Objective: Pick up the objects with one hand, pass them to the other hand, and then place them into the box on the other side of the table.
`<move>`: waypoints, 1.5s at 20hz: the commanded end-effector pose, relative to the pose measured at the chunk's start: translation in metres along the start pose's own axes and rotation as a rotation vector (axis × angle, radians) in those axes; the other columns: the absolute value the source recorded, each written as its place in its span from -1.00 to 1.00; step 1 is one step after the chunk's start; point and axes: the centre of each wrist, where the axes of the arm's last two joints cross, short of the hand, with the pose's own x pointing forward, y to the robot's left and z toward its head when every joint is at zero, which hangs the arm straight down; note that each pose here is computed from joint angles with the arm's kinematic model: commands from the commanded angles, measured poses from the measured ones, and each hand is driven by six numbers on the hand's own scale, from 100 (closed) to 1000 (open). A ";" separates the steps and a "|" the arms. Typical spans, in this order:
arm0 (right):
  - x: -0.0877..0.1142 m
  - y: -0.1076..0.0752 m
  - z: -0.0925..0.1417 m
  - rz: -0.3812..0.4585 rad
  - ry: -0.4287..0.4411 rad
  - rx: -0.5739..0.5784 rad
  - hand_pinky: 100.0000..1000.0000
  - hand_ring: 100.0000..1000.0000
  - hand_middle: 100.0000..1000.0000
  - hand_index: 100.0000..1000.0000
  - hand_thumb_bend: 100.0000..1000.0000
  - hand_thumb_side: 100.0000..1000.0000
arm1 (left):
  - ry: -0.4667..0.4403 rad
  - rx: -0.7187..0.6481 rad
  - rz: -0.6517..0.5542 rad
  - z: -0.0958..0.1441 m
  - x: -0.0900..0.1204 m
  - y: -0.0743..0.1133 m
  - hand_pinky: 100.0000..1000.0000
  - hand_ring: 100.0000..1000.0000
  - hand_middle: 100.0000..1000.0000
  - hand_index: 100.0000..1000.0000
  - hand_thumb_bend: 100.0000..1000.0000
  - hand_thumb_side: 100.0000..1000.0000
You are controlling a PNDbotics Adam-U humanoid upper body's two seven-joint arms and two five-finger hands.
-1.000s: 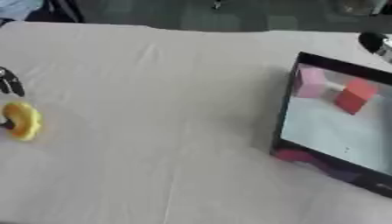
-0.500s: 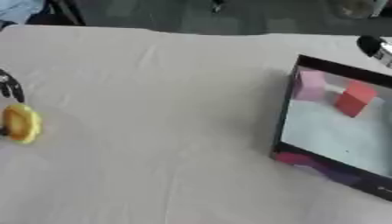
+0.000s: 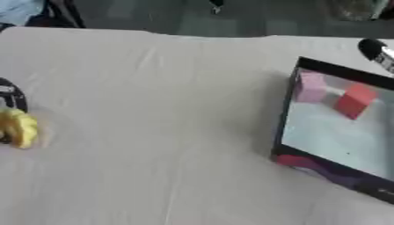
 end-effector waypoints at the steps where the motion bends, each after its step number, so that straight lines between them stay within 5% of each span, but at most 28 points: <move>1: 0.009 -0.004 0.000 0.019 -0.034 -0.010 0.80 0.83 0.50 0.69 0.19 -0.51 | 0.001 0.037 0.020 0.011 -0.008 0.010 0.55 0.56 0.38 0.42 0.12 -1.00; 9: 0.008 -0.005 0.001 0.025 -0.028 -0.013 0.81 0.83 0.50 0.69 0.18 -0.51 | 0.005 0.042 0.046 0.017 -0.013 0.009 0.44 0.42 0.16 0.29 -0.11 -1.00; 14: 0.009 -0.006 0.000 0.026 -0.030 -0.009 0.81 0.84 0.51 0.69 0.18 -0.51 | 0.012 0.084 0.080 0.031 -0.018 0.014 0.37 0.32 0.04 0.13 -0.50 -1.00; 30: 0.010 -0.007 0.000 0.023 -0.036 -0.006 0.81 0.84 0.51 0.69 0.16 -0.51 | -0.011 0.292 0.198 0.061 -0.021 0.018 0.26 0.14 -0.16 -0.06 -0.62 -1.00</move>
